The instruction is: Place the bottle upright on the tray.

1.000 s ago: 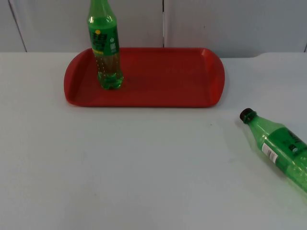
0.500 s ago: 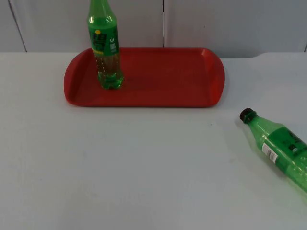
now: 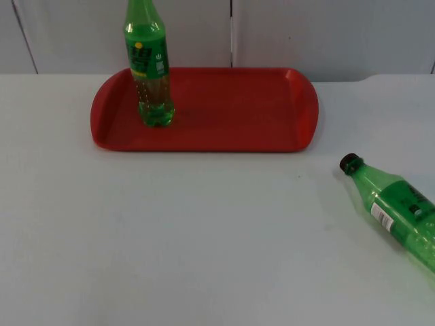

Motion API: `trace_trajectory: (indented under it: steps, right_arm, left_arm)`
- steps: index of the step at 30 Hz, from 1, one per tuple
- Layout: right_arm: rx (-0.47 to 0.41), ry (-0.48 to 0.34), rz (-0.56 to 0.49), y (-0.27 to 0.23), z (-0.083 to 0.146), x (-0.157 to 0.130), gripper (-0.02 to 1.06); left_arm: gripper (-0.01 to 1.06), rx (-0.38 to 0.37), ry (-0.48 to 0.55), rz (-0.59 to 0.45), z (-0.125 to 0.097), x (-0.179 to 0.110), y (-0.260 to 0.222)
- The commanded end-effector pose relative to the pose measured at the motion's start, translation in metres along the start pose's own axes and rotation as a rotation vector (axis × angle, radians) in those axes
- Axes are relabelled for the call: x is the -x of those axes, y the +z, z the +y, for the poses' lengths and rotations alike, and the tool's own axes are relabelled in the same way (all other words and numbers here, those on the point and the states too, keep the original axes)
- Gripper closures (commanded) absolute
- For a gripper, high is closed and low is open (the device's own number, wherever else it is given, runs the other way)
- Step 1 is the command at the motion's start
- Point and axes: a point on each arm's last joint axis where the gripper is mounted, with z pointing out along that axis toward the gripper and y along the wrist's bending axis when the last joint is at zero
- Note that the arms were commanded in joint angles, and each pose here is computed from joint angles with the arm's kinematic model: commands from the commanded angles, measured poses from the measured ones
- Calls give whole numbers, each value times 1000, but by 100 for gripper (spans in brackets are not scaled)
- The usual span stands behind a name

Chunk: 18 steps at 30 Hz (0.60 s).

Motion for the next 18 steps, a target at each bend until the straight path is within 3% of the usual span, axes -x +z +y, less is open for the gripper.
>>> trace_trajectory:
  steps: [1,8,11,18]
  right_arm:
    - [29,-7,23,16,2,16,-1]
    - [92,8,203,69,6,51,-1]
    - [127,28,340,110,8,68,-1]
    - [137,45,498,163,7,84,-1]
  left_arm:
    - [0,0,-1,1,0,-1,0]
    - [0,0,-1,1,0,-1,0]
    - [0,0,-1,1,0,-1,0]
    - [0,0,-1,1,0,-1,0]
